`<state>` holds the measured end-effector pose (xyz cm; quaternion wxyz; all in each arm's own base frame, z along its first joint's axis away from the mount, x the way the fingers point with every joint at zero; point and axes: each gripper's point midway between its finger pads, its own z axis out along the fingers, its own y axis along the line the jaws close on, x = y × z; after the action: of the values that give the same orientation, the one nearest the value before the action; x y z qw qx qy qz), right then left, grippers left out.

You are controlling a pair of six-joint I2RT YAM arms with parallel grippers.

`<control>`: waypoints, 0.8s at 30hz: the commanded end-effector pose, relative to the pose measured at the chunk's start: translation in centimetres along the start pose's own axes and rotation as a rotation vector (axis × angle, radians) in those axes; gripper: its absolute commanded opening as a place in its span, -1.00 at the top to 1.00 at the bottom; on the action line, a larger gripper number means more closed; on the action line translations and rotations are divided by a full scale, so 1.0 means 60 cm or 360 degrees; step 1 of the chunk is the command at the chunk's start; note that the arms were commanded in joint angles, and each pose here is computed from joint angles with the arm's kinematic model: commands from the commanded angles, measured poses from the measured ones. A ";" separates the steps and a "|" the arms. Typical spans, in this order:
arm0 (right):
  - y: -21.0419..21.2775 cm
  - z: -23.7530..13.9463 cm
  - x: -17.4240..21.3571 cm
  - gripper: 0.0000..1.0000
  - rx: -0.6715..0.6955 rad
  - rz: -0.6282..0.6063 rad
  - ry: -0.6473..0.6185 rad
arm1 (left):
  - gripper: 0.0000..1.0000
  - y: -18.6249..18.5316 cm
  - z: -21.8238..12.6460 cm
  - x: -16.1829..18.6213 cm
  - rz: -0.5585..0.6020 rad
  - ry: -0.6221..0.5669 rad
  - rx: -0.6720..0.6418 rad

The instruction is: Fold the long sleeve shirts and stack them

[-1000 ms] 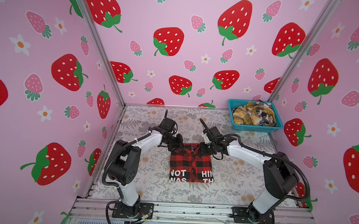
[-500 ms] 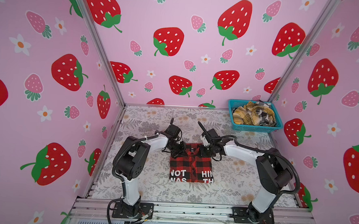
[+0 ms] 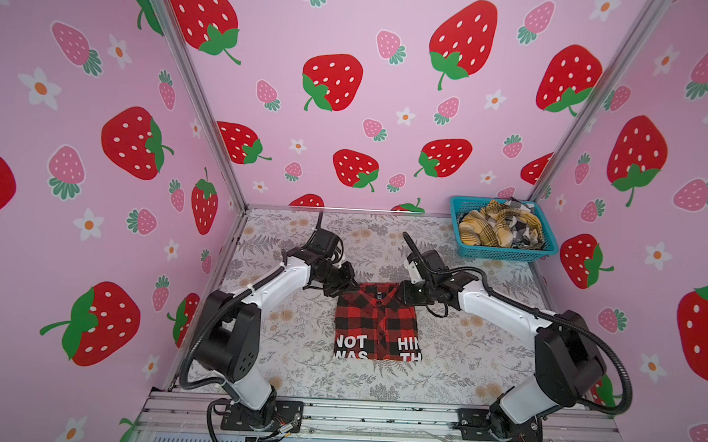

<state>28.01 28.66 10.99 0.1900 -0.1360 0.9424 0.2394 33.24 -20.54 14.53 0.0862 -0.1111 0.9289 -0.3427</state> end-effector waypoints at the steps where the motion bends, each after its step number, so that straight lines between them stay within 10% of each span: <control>1: -0.028 -0.012 0.031 0.24 0.0088 0.0048 0.0045 | 0.75 0.057 -0.041 0.002 -0.0010 -0.0091 -0.0160; 7: -0.023 -0.018 0.056 0.42 0.0001 0.0109 0.0042 | 0.50 0.138 -0.084 0.009 -0.0098 -0.0243 -0.0262; 24: -0.029 0.027 0.079 0.68 -0.0026 0.0183 0.0133 | 0.86 0.141 -0.018 0.057 -0.0322 0.0027 0.0096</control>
<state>25.35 27.24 8.26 0.1513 -0.0956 0.9499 0.2561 28.45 -13.91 9.92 0.0559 -0.1985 0.9094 -0.3612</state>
